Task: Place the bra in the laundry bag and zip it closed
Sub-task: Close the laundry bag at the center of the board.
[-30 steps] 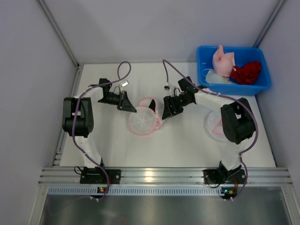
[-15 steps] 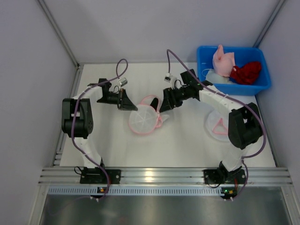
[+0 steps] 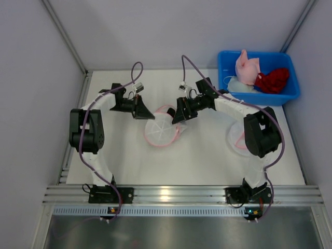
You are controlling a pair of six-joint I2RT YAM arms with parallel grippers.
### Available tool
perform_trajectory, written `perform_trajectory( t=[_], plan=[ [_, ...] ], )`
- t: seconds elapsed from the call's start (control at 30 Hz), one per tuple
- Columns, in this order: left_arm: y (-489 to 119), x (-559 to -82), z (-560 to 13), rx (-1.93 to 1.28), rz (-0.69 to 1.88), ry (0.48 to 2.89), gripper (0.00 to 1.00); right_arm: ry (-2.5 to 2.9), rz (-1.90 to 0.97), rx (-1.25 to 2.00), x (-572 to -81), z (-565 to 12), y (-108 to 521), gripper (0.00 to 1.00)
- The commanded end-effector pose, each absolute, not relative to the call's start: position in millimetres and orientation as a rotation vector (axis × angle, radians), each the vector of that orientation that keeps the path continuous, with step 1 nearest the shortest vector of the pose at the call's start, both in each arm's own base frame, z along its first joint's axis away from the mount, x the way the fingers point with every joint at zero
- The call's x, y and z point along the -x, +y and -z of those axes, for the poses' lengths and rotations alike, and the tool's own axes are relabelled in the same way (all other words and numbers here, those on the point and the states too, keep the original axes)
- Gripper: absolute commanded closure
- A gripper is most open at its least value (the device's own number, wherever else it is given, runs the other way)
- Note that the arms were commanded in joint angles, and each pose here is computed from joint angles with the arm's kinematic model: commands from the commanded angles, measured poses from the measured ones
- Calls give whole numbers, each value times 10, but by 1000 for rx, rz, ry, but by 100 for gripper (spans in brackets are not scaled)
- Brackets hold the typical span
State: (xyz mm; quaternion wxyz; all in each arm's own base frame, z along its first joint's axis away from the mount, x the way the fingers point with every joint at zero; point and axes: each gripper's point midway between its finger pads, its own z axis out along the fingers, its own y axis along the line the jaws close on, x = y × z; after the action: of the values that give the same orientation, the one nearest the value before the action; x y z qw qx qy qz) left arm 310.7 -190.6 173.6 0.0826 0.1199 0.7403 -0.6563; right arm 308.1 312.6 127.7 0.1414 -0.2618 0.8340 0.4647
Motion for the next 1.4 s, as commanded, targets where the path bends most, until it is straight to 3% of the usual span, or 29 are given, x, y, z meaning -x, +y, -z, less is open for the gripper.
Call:
perform_trajectory(
  t=[0.0,0.17,0.3,0.57,0.7,0.73,0.8,0.9,0.93,1.2,1.33,1.37],
  plan=[
    [-2020,-3109,-2082,-421,2119,2046,100,2255,-1374,866,-3212,-1505,3284,14],
    [-2084,-3195,-2066,-431,2141,2050,100,2227,-1454,907,-3146,-1537,3322,21],
    [-2102,-3316,-1993,-426,2136,2064,100,2234,-1474,910,-3080,-1500,3295,47],
    [-2112,-3585,-1880,-463,2035,2102,100,2234,-1503,894,-2943,-1532,3254,74],
    [-2106,-3645,-1737,-486,1957,2142,100,2252,-1513,857,-2942,-1510,3252,100],
    [-2102,-3656,-1716,-493,1932,2155,100,2252,-1516,850,-2944,-1513,3256,100],
    [-2067,-3697,-1672,-520,1839,2184,91,2268,-1538,805,-2935,-1489,3274,100],
    [-1976,-3763,-1783,-614,1645,2174,65,2322,-1580,700,-2907,-1431,3278,100],
    [-1924,-3812,-1783,-649,1531,2191,61,2320,-1603,659,-2930,-1460,3307,100],
    [-1575,-3767,-2537,-959,882,1977,49,2333,-1745,433,-2902,-1462,3366,100],
    [-1679,-3471,-2708,-1220,579,1796,47,2330,-1805,370,-2905,-1503,3389,100],
    [-1862,-3207,-2666,-1312,532,1737,47,2337,-1816,350,-2909,-1501,3402,100]
  ],
)
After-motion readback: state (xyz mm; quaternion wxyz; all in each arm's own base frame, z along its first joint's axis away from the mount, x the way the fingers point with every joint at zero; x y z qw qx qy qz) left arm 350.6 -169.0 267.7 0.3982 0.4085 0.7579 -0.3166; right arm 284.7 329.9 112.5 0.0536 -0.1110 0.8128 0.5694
